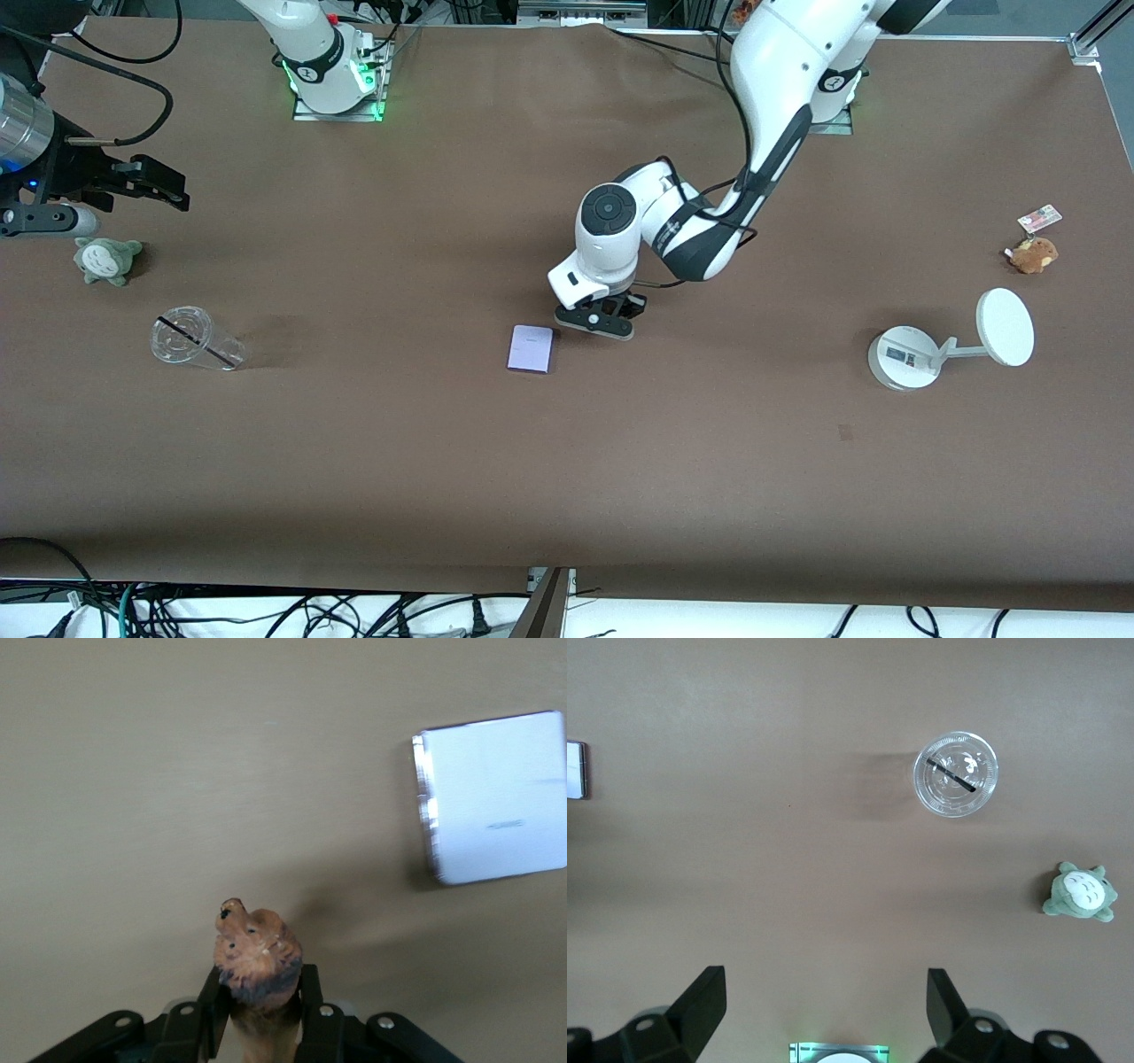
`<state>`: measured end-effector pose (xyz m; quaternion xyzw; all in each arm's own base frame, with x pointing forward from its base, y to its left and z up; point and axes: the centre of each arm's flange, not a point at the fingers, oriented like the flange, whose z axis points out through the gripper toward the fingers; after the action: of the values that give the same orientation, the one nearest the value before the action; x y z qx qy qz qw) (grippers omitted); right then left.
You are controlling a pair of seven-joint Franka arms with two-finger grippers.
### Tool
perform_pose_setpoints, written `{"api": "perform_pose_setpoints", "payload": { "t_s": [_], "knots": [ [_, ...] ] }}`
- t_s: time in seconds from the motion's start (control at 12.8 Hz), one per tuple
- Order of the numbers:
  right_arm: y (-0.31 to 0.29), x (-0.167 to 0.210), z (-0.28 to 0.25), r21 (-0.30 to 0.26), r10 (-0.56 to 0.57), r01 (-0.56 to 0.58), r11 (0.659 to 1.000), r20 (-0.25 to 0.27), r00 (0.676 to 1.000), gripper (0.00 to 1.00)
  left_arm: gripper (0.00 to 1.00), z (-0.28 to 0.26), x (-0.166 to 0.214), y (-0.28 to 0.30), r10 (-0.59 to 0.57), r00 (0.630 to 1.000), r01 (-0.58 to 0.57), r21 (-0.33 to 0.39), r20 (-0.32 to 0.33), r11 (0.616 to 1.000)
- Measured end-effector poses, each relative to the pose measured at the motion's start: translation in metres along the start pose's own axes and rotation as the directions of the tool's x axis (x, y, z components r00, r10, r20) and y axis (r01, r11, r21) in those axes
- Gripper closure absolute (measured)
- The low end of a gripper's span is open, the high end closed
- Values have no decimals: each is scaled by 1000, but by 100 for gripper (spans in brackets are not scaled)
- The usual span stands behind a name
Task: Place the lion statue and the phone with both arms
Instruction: 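Carry the lion toward the white lamp while the right gripper moves out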
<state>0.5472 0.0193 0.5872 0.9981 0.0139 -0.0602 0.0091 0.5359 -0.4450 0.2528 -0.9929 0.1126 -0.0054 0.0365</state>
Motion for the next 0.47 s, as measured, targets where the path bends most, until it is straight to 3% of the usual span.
{"api": "perform_pose_setpoints", "payload": {
  "t_s": [0.31,0.47],
  "knots": [
    [-5,0,0,0,-8,8,1000,0,1000,0,64,-103,10,-99,-141,988,133,123,60,983],
    [-20,0,0,-3,-19,19,1000,1,1000,0,64,-124,18,-163,-242,967,231,130,83,964]
  ]
}}
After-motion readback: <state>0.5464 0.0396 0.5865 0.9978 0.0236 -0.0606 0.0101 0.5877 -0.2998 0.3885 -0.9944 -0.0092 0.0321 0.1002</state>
